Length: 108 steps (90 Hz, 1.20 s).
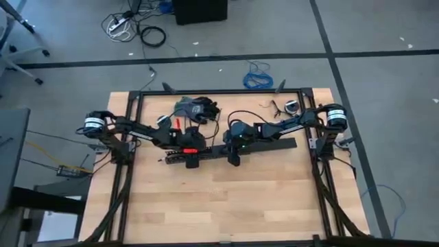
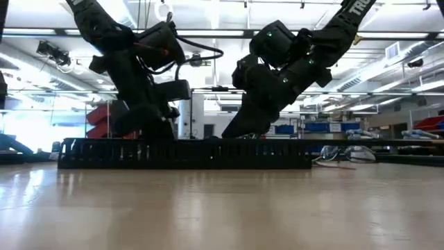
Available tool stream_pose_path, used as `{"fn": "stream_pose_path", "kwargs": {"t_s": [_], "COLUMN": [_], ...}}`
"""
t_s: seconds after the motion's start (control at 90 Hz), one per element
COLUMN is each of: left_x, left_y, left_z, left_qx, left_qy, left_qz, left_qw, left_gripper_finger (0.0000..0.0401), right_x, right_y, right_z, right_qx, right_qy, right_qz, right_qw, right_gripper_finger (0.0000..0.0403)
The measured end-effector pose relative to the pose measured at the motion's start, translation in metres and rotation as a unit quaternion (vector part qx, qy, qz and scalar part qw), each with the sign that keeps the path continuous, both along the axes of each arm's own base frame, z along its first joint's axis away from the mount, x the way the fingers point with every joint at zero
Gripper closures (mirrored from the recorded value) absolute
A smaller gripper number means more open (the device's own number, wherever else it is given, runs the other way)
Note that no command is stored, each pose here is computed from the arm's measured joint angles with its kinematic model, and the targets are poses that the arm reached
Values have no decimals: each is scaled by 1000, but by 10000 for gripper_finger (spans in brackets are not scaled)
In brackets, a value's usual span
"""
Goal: Ziptie cables
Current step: Close the black cable duct cover
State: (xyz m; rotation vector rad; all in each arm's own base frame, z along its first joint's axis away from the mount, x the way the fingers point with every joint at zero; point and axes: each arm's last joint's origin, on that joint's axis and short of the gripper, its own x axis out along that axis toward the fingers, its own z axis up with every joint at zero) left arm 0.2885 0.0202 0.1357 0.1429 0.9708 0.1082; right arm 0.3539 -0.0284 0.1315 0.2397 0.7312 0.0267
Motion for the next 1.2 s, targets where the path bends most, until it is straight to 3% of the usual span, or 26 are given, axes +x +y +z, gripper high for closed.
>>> {"fn": "stream_pose_path", "kwargs": {"t_s": [0.5, 0.711, 1.0, 1.2], "left_x": [1, 1, 0, -1], "left_y": [0, 0, 0, 0], "left_z": [1, 0, 0, 0], "left_qx": [0, -10, -8, -9], "left_qy": [-10, -2, 5, 9], "left_qz": [0, 6, 7, 5], "left_qw": [1000, 1000, 1000, 1000], "left_gripper_finger": [400, 401, 401, 401], "right_x": [6, 1, -8, -5], "right_y": [-1, 0, 4, 7], "right_z": [5, 24, 20, 10], "right_qx": [-8, -23, -16, -4], "right_qy": [-51, -65, 3, 11], "right_qz": [7, 2, -8, -1], "right_qw": [999, 998, 1000, 1000], "right_gripper_finger": [403, 403, 403, 403]}}
